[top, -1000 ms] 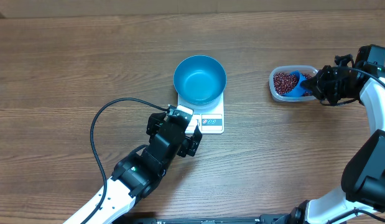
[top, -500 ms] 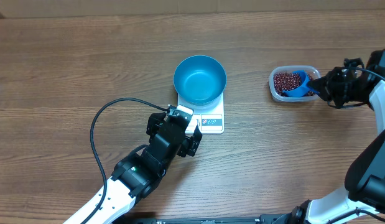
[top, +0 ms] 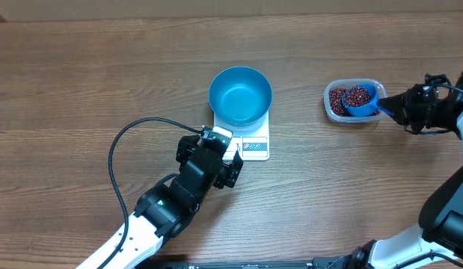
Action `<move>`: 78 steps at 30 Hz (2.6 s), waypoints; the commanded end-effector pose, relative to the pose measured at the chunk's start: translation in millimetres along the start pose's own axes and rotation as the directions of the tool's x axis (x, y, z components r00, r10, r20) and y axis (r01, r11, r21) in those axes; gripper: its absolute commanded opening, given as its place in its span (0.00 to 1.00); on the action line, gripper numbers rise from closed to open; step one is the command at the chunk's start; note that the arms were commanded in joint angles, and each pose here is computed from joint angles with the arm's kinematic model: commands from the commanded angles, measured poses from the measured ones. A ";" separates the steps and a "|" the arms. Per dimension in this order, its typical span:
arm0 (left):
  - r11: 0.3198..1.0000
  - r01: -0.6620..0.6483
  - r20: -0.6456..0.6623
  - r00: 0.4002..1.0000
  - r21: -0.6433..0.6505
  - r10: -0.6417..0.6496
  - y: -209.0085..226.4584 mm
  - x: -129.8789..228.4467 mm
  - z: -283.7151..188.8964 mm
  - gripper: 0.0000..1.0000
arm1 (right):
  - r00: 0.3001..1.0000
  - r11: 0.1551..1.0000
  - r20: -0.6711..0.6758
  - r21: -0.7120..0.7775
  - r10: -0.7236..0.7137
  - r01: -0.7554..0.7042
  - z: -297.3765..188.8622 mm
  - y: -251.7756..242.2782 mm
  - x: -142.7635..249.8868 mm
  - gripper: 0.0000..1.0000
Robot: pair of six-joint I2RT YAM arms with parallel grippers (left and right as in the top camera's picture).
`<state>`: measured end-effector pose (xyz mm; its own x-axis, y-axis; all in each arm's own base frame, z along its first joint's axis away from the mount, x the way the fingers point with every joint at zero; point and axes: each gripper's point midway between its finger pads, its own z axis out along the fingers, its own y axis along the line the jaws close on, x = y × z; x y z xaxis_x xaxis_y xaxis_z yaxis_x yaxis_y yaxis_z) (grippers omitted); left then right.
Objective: Scoop item into bowl and weigh 150g on scale
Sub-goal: 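Lift the bean-filled scoop out of the tub with the right gripper, then lift the bean-filled blue scoop out of the tub with the right gripper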
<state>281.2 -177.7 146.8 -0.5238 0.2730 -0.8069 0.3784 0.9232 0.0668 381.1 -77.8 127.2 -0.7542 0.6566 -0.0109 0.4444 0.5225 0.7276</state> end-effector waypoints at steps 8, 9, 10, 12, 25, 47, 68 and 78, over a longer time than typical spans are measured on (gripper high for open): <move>1.000 -0.020 -0.011 1.000 -0.024 0.019 5.1 4.4 2.3 1.00 | 1.000 0.998 -0.014 -0.060 -0.011 0.010 -8.2 -0.1 3.5 0.04; 1.000 -0.020 -0.011 1.000 -0.024 0.019 5.1 4.4 2.3 1.00 | 1.000 0.998 -0.014 -0.062 -0.011 0.010 -8.2 0.3 3.5 0.04; 1.000 -0.020 -0.011 1.000 -0.024 0.019 5.1 4.4 2.3 1.00 | 1.000 0.998 -0.015 -0.062 -0.011 0.010 -8.2 0.3 3.6 0.04; 1.000 -0.020 -0.011 1.000 -0.024 0.019 5.1 4.4 2.3 0.99 | 1.000 0.997 -0.016 -0.067 -0.025 0.024 -8.3 1.2 4.0 0.04; 1.000 -0.020 -0.011 1.000 -0.024 0.019 5.1 4.3 2.3 1.00 | 0.996 0.981 -0.030 -0.179 -0.080 0.074 -10.9 19.9 8.7 0.04; 1.000 -0.020 -0.011 1.000 -0.024 0.019 5.1 4.3 2.3 0.99 | 0.995 0.968 -0.016 -0.230 -0.103 0.096 -12.8 29.1 5.7 0.04; 1.000 -0.020 -0.011 1.000 -0.024 0.020 5.1 4.4 2.3 0.99 | 0.984 0.847 0.002 -0.509 -0.179 0.155 -32.3 77.9 8.4 0.04; 1.000 -0.020 -0.011 1.000 -0.024 0.019 5.1 4.4 2.3 0.99 | 0.978 0.802 -0.028 -0.578 -0.205 0.151 -32.8 95.4 18.8 0.04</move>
<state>281.2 -177.7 146.8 -0.5238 0.2730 -0.8069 0.3784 0.9232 0.0668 394.6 -44.1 205.7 -0.8275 0.5463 -0.1298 0.0225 0.2632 0.9645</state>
